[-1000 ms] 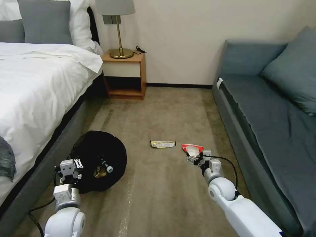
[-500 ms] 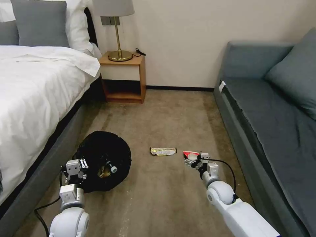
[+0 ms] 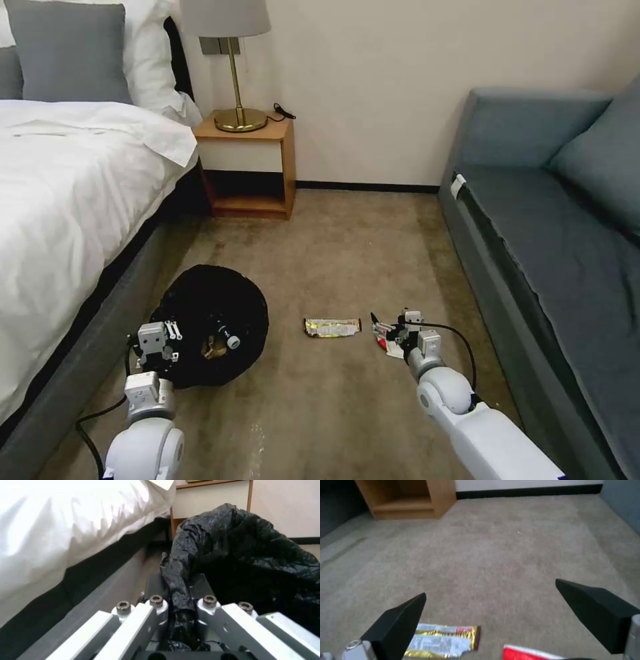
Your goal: Pick up the trash bin, then pick up the garbage on the floor and place it into the trash bin.
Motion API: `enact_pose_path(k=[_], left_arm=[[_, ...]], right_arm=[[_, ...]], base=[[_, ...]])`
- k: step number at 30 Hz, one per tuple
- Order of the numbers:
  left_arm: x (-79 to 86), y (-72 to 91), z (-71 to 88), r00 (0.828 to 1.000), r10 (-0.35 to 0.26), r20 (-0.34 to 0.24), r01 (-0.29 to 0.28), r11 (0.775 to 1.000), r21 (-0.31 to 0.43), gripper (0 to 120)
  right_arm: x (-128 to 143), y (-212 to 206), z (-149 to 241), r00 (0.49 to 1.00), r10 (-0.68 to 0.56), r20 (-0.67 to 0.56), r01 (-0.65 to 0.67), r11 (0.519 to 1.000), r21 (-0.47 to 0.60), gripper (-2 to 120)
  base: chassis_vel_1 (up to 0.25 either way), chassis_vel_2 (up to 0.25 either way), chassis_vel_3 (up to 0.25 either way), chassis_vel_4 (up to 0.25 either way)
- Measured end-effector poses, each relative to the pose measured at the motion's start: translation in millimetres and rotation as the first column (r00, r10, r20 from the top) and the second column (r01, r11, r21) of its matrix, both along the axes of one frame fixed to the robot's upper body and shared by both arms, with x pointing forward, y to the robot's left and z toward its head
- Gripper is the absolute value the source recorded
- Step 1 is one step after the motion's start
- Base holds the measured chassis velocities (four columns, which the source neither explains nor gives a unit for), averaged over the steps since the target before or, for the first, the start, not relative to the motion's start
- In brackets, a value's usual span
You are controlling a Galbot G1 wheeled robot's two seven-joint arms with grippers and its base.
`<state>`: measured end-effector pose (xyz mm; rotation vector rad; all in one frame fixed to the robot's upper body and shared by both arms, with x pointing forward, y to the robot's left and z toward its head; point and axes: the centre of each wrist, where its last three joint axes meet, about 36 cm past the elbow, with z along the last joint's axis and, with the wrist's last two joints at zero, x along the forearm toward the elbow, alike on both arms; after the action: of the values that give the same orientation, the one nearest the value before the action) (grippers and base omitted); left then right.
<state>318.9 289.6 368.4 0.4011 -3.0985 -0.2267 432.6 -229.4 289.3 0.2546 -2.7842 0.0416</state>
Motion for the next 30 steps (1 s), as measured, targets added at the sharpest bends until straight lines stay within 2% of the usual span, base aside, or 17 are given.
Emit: enact_pose_path(k=[13, 22, 25, 27, 30], left_arm=[[-1.8, -1.0, -2.0, 1.000, -0.005, 0.000, 0.005, 1.000, 0.000, 4], [-5.7, -2.3, -5.1, 1.000, -0.015, -0.001, 0.015, 1.000, 0.001, 4], [-3.5, 0.2, -7.1, 1.000, -0.011, 0.002, 0.011, 1.000, 0.001, 4], [-2.4, 0.5, -6.6, 1.000, -0.008, 0.005, 0.008, 1.000, -0.002, 4], [0.2, -1.1, -5.3, 1.000, -0.007, 0.013, 0.007, 1.000, -0.011, 4]], right_arm=[[-6, 0, -5, 1.000, 0.015, -0.009, -0.015, 1.000, -0.011, 100], [-16, -18, -8, 0.999, 0.030, -0.031, -0.032, 0.997, -0.065, 100], [-21, -38, -6, 0.995, 0.047, -0.087, -0.059, 0.989, -0.138, 100], [-21, -41, -5, 0.993, 0.049, -0.104, -0.065, 0.986, -0.152, 100], [-22, -48, 4, 0.977, 0.089, -0.193, -0.125, 0.975, -0.185, 100]], base=[[-0.134, 0.127, 0.128, -0.125], [-0.112, 0.120, 0.114, -0.116], [-0.072, 0.074, 0.085, -0.071], [0.000, 0.000, 0.000, 0.000], [0.000, 0.000, 0.000, 0.000]])
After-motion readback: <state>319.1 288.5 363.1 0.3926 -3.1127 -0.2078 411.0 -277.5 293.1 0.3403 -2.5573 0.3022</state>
